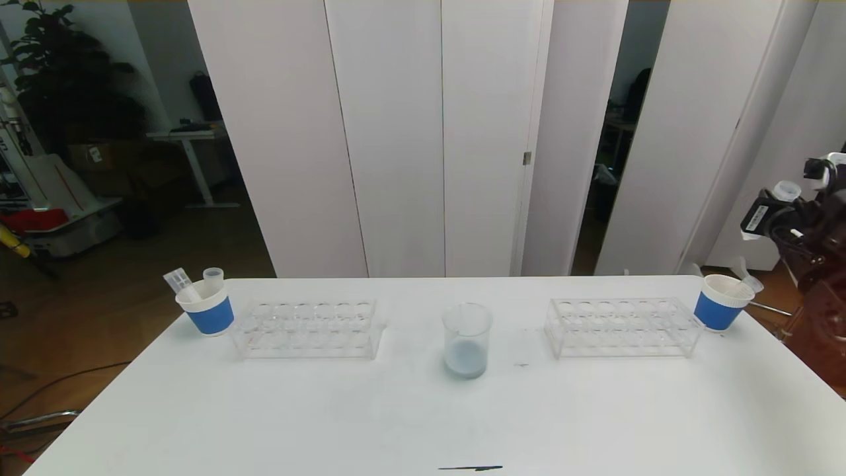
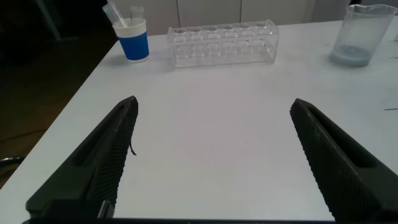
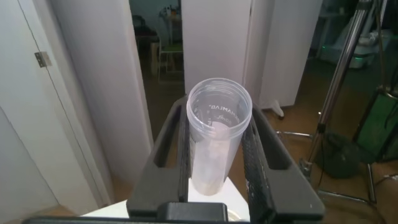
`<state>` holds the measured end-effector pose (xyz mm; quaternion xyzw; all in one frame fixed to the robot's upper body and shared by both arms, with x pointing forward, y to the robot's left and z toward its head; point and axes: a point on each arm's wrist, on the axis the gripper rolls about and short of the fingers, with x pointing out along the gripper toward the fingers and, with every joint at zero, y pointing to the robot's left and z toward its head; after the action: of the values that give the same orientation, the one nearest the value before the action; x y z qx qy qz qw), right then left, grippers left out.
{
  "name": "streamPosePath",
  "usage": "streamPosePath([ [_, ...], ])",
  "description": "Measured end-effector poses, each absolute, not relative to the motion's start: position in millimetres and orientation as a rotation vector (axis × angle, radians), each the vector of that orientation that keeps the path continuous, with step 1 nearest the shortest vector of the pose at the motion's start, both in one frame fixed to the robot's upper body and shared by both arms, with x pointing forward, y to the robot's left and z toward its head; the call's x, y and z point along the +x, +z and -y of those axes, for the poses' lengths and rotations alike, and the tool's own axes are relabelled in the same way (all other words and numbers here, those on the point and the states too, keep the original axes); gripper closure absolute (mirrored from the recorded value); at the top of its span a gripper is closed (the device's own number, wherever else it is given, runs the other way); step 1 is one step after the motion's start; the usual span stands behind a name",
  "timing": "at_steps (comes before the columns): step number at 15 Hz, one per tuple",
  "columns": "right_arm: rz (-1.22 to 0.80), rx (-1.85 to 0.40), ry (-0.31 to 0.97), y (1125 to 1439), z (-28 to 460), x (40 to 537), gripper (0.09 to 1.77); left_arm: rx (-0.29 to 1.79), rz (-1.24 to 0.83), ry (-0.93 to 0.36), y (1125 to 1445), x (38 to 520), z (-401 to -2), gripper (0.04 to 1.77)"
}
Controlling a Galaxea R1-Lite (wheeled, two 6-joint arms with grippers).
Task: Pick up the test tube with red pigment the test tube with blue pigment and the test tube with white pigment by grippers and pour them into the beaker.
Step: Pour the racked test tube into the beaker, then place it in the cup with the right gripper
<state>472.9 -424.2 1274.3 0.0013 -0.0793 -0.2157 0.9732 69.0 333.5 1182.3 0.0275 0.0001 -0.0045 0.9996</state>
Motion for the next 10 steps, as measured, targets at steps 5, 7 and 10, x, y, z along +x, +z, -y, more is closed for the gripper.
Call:
streamPosePath([
  [5, 0.032, 0.042, -0.45, 1219.4, 431.0, 484.1, 1.28, 0.055, 0.0, -0.009, 1182.3, 69.0, -333.5, 0.06],
  [7, -0.014, 0.043, -0.452, 1202.3, 430.9, 482.4, 1.28, 0.055, 0.0, -0.009, 1182.3, 69.0, -333.4, 0.06],
  [10, -0.085, 0.039, -0.455, 1182.8, 429.7, 474.7, 1.28, 0.055, 0.0, -0.009, 1182.3, 69.0, -333.4, 0.06],
])
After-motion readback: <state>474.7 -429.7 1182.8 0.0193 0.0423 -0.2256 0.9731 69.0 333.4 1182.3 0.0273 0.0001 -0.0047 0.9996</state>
